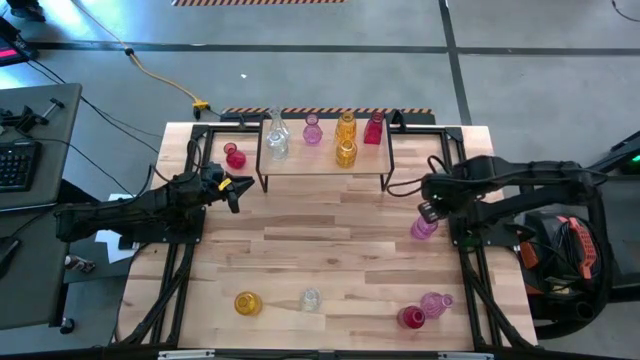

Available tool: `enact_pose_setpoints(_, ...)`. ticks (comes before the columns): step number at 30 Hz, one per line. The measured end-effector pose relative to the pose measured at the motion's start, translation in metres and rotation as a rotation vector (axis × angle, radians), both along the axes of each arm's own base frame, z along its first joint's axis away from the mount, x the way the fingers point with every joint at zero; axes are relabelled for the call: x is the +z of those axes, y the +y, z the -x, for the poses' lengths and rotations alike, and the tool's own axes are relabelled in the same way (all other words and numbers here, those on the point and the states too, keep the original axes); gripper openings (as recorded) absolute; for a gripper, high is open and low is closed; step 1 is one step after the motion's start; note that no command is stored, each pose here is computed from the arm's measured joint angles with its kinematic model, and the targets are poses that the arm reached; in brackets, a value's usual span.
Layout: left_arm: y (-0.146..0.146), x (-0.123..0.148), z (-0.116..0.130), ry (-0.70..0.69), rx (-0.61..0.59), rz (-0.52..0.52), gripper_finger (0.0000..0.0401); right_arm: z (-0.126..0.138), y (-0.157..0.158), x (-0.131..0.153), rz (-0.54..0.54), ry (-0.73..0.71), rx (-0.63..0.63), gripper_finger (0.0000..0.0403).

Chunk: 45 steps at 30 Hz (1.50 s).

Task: Sort vases onto shelf
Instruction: Put the top purple vase on the shelf aligned with the other purple vase

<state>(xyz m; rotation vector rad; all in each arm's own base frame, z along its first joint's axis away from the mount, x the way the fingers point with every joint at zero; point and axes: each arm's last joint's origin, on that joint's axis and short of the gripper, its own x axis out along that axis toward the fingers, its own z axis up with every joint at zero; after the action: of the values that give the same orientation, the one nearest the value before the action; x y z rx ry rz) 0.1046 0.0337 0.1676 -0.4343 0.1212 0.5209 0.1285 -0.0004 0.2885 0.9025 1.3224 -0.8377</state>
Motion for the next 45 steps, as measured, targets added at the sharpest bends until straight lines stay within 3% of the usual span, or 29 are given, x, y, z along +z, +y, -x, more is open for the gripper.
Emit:
enact_pose_setpoints(6,0.0,0.0,0.0,0.0,0.0,0.0,0.0065,0.004,0.006,-0.028,-0.039,-0.091,-0.038,0.013)
enact_pose_setpoints(16,0.0,0.0,0.0,0.0,0.0,0.0,0.0065,0.015,0.007,-0.04,-0.036,-0.126,-0.075,0.0131)
enact_pose_setpoints(45,0.0,0.0,0.0,0.0,0.0,0.0,0.0065,0.03,0.004,-0.029,-0.003,-0.136,-0.08,0.0113)
